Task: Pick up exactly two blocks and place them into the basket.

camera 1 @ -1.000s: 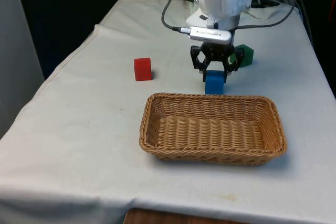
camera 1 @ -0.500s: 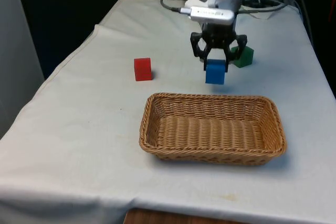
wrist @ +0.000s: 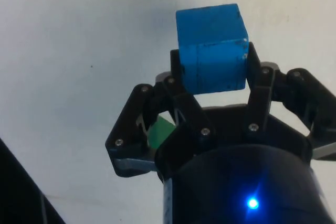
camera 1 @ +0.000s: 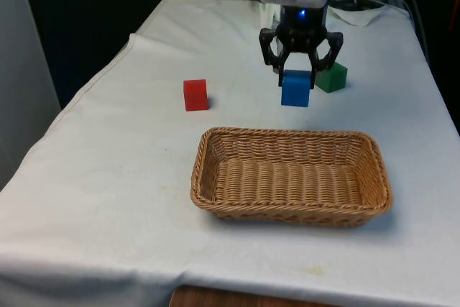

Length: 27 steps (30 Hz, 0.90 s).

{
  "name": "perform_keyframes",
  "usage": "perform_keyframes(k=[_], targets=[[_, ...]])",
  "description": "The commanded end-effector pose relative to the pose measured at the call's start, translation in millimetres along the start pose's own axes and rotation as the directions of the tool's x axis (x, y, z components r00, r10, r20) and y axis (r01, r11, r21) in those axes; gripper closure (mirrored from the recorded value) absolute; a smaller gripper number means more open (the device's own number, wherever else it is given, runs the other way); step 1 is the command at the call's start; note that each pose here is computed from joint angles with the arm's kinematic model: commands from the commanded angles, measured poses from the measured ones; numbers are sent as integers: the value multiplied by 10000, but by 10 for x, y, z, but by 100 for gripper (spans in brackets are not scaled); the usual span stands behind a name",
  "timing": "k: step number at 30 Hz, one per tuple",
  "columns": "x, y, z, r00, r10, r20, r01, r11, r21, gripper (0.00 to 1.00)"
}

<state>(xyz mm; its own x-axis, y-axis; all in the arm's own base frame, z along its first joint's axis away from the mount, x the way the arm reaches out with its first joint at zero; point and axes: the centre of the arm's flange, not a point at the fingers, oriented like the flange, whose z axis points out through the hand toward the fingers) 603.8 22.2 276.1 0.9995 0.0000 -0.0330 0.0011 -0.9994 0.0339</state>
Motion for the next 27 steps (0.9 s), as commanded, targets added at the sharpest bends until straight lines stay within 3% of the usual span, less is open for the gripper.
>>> perform_keyframes(k=[1, 4, 10, 12, 27], targets=[[30, -7, -25, 10000, -12, -12, 12, 10000, -5, 100], [198, -14, -148, 10000, -11, -25, 11, 10000, -30, 100], [336, -31, -227, 9998, -47, -181, 45, 9999, -101, 100], [451, -51, -257, 9999, -21, -162, 20, 10000, -48, 100], [881, -239, -197, 9987, -130, -491, 118, 9997, -232, 100]])
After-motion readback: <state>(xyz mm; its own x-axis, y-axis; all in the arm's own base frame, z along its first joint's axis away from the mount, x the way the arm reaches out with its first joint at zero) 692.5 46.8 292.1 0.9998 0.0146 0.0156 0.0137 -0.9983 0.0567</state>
